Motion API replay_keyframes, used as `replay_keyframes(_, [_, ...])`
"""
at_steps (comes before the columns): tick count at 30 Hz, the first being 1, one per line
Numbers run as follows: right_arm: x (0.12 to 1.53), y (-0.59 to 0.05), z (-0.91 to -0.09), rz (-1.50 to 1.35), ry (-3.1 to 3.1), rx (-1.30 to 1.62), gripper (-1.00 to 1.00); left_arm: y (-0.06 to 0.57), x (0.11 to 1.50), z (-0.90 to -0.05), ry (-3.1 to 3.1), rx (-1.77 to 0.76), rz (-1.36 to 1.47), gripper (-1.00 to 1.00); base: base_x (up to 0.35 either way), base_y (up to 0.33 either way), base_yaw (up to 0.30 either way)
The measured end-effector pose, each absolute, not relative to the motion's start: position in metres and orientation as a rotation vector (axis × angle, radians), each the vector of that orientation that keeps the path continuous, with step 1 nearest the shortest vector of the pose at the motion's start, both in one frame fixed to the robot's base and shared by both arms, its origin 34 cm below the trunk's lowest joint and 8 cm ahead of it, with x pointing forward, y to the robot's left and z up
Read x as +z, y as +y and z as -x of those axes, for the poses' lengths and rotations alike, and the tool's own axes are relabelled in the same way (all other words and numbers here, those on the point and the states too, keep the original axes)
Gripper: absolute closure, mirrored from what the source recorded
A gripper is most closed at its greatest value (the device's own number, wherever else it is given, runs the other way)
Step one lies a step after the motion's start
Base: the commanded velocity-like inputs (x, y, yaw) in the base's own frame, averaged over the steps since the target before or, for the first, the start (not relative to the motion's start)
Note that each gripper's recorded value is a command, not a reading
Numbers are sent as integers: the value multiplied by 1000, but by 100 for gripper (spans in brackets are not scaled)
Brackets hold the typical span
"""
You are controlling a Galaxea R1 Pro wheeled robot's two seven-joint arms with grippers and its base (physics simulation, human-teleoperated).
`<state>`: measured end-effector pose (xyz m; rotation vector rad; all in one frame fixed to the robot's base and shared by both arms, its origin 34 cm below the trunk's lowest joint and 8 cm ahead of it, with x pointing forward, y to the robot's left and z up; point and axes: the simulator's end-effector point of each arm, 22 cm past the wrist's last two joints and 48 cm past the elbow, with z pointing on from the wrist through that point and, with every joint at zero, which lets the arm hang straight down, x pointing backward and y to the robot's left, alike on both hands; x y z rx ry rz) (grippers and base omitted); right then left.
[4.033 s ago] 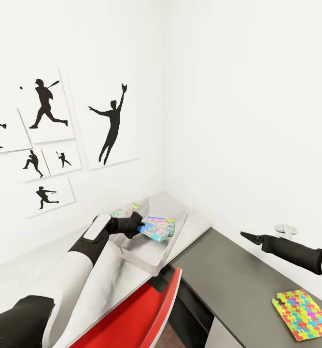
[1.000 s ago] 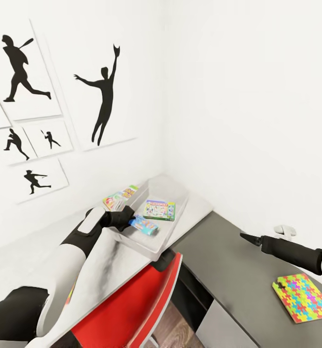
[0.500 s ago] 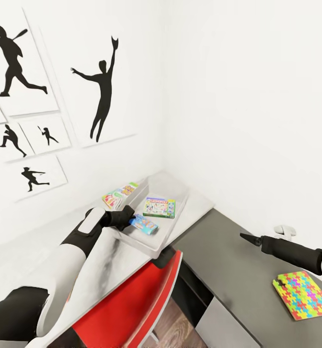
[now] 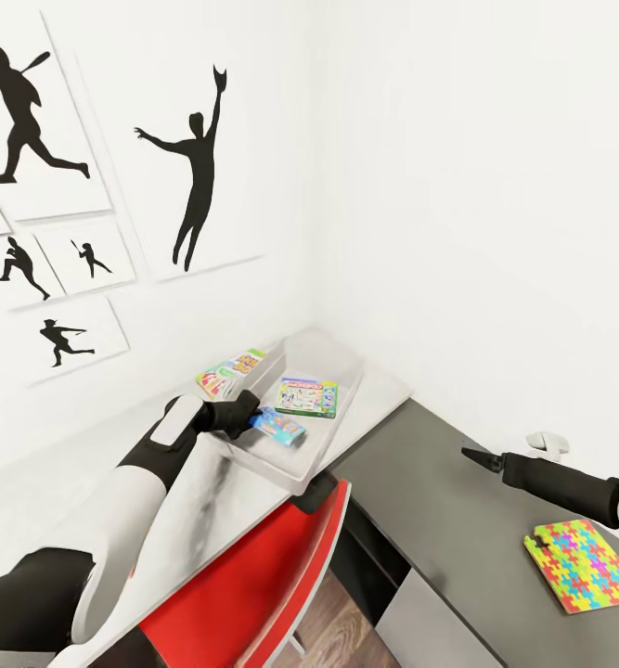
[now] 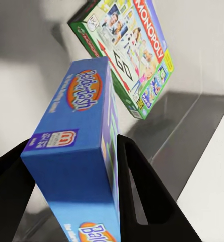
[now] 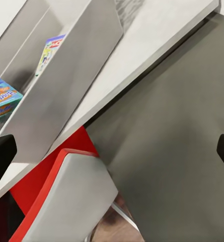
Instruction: Put all the toys in the child's room - the three board games (two on the bed and one on the table), the two jigsaw puzzles on the table, and the tennis ball on the table - inside the toy box on the table in the child's room.
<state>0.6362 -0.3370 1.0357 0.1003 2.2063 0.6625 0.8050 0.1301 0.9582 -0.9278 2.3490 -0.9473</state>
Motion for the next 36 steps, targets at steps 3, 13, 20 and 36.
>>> replay_keyframes(3, [1036,-337,-636,-100,2207,663,-100,129,961,-807,2341,-955,922,100,0,0,0])
replay_keyframes(13, [1032,-336,-636,-103,2214,664,-100,130,965,-813,2328,-968,912,100,0,0,0])
replay_keyframes(20, [1026,-336,-637,-106,2223,666,-100,129,961,-814,2331,-968,913,100,0,0,0])
replay_keyframes(36, [1013,-336,-637,-115,2248,667,-100,134,948,-819,2355,-898,833,100,0,0,0])
